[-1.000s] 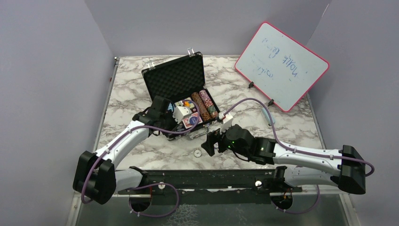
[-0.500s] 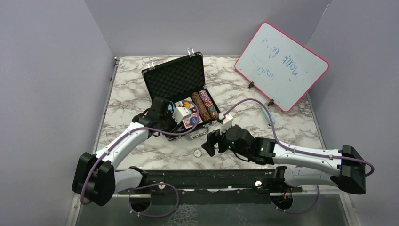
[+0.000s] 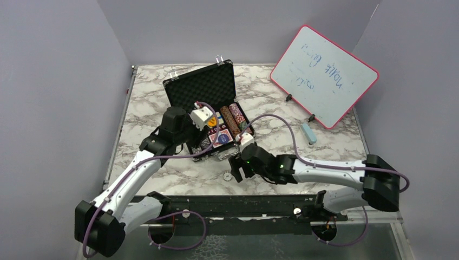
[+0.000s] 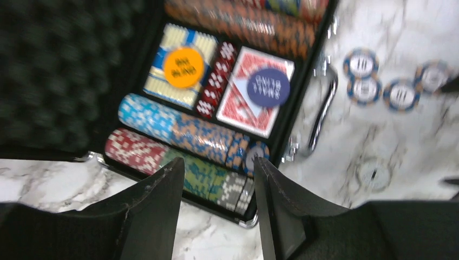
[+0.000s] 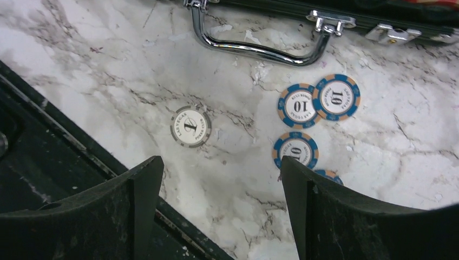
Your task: Pack up texas hold em set
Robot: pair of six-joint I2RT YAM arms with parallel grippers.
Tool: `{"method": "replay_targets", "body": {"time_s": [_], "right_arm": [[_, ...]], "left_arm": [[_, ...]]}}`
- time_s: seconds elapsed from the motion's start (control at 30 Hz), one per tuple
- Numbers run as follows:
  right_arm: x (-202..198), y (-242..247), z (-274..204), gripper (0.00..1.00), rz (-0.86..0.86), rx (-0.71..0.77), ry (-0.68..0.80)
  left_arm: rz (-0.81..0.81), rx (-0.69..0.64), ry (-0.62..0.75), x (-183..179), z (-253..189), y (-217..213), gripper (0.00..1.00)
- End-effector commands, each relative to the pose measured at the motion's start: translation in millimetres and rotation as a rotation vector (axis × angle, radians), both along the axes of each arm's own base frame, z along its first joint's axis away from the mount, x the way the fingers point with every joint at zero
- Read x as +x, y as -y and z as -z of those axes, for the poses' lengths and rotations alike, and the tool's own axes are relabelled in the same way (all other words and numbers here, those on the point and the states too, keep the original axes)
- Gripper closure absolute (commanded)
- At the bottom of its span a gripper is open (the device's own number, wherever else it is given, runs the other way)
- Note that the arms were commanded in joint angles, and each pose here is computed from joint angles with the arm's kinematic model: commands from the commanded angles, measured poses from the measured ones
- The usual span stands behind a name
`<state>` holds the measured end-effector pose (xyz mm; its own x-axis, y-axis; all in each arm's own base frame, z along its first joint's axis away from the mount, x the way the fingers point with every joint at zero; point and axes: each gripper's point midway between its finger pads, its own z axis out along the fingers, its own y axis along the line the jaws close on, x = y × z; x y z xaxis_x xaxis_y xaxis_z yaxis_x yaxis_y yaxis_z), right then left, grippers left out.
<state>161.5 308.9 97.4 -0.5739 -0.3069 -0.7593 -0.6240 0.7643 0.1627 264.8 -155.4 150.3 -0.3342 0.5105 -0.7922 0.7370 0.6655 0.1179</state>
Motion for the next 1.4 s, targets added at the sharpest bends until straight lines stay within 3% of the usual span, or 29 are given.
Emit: {"method": "replay_targets", "body": {"time_s": [0.0, 0.17, 0.37, 0.73, 1.13, 1.27, 1.37], "right_arm": [[1, -8, 30, 0.20, -0.039, -0.189, -0.062], [4, -21, 60, 0.22, -0.037, -0.348, -0.148], [-5, -34, 72, 0.29, -0.063, -0.448, -0.254], [-20, -38, 90, 0.36, -0.138, -0.542, -0.370], [-27, -46, 113, 0.43, -0.172, -0.573, -0.429], [-27, -46, 116, 0.50, -0.173, -0.577, -0.434], [-30, -47, 116, 0.61, -0.184, -0.572, -0.447]], "left_arm": [[-0.210, -0.257, 0.183, 29, -89, 3, 0.47], [-0.373, -0.368, 0.206, 28, -117, -13, 0.45], [-0.604, -0.497, 0.056, 14, -125, -29, 0.35], [-0.614, -0.546, 0.010, 3, -119, -27, 0.24], [-0.616, -0.533, -0.021, 0, -107, -26, 0.22], [-0.619, -0.528, -0.024, -1, -104, -27, 0.22], [-0.616, -0.529, -0.024, -2, -104, -27, 0.22]]}}
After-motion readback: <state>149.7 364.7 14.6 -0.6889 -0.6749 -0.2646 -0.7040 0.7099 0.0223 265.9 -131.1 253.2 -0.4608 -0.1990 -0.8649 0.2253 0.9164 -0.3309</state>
